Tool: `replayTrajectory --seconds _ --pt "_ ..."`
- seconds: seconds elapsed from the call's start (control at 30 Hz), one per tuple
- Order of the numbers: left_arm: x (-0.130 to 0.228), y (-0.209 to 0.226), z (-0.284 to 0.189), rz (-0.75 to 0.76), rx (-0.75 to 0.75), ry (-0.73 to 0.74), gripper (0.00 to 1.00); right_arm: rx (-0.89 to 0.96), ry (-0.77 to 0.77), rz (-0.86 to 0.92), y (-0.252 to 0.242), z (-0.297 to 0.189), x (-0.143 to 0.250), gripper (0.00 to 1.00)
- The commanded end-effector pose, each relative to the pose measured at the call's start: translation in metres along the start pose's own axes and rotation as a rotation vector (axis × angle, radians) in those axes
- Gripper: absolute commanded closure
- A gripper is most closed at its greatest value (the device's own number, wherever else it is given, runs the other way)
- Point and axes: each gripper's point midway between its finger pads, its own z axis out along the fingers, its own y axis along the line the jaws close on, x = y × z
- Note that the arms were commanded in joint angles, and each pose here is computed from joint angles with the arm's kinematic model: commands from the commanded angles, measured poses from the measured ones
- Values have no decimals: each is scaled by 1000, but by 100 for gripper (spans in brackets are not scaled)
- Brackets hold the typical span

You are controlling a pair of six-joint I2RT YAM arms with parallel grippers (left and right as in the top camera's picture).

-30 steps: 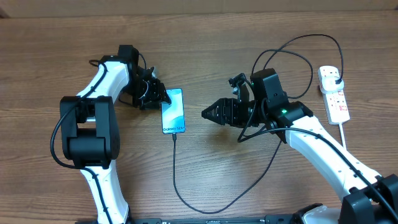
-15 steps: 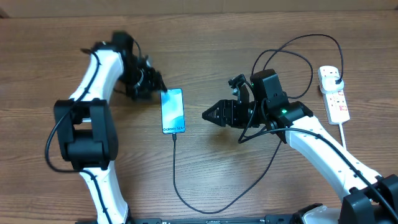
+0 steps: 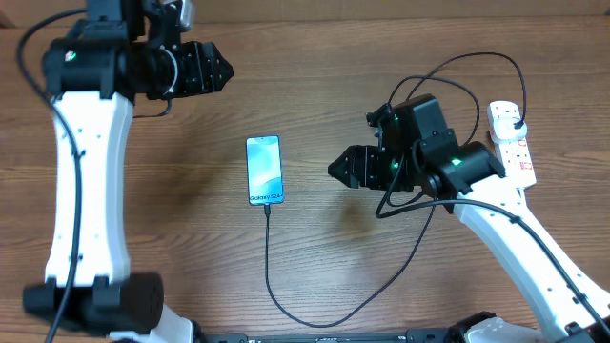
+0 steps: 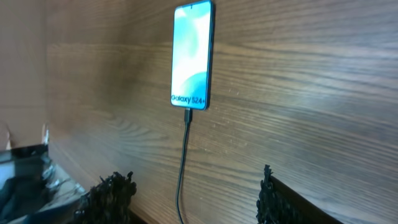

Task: Plug charger to phone and switch on socket
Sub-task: 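Raise the left gripper away and move the right gripper to the power strip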

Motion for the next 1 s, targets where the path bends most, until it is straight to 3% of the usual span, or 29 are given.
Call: replayTrajectory --seconds 0.0,0.13,0.17,0.3,0.33,0.37,0.4,0.67,0.97 --pt "-1 -24 -38 53 29 -85 34 47 -84 -43 6 -24 -16 33" --pt "4 -37 -67 78 44 -135 33 108 -112 -32 4 -47 -19 34" --pt "6 -39 -71 81 45 -141 32 120 -121 -27 3 -53 -20 38" --pt "13 -41 -78 79 44 -135 25 144 -173 -14 -4 -84 -25 78" --pt "15 -40 -77 74 42 -126 19 152 -194 8 -9 -94 -27 85" --pt "17 -39 -76 68 39 -114 1 162 -217 31 -15 -104 -30 91" --pt "18 -38 -75 65 38 -107 1 169 -238 50 -21 -112 -32 96" --pt "15 -23 -62 48 -23 -88 0 257 -363 239 -91 -158 -52 96" --pt "14 -19 -55 39 -30 -70 0 235 -419 422 -169 -184 -69 96"
